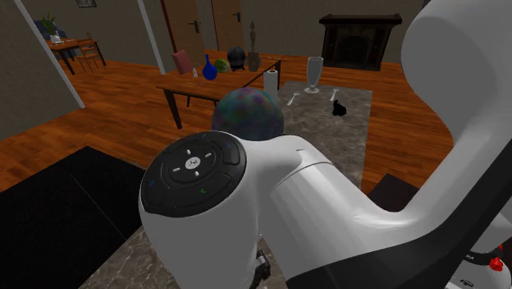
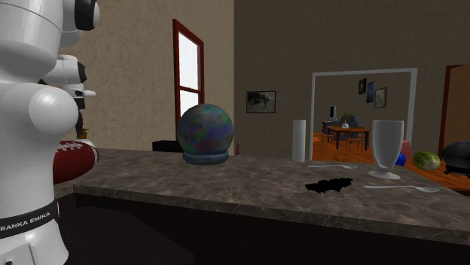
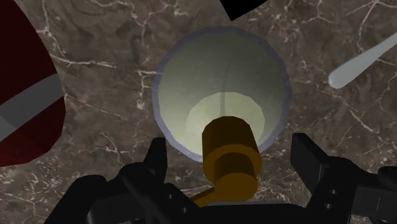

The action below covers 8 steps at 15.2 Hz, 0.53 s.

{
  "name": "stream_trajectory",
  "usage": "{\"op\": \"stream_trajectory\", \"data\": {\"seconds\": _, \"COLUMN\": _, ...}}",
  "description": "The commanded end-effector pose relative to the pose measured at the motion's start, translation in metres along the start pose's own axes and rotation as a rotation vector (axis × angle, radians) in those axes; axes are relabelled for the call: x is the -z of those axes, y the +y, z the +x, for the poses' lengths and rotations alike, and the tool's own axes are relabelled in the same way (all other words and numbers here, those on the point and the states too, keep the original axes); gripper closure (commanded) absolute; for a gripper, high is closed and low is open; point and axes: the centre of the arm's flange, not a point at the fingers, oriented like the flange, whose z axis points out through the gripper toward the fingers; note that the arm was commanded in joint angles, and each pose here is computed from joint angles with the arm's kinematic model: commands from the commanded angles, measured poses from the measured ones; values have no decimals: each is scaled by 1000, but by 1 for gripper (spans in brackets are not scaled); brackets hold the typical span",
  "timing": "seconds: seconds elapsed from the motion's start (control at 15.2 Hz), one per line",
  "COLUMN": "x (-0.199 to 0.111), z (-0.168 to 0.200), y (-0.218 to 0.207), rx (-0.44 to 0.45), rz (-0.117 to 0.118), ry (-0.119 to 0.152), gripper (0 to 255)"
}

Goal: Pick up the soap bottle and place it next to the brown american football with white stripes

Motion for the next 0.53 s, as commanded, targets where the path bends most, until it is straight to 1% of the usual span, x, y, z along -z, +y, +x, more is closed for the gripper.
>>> {"op": "stream_trajectory", "data": {"seconds": 0.0, "x": 0, "z": -1, "y": 0, "rx": 1, "rz": -1, "ry": -1, "gripper": 0}}
{"op": "stream_trajectory", "data": {"seconds": 0.13, "x": 0, "z": 1, "y": 1, "rx": 1, "rz": -1, "ry": -1, "gripper": 0}}
{"op": "stream_trajectory", "data": {"seconds": 0.4, "x": 50, "z": 1, "y": 1, "rx": 1, "rz": -1, "ry": -1, "gripper": 0}}
{"op": "stream_trajectory", "data": {"seconds": 0.46, "x": 50, "z": 1, "y": 1, "rx": 1, "rz": -1, "ry": -1, "gripper": 0}}
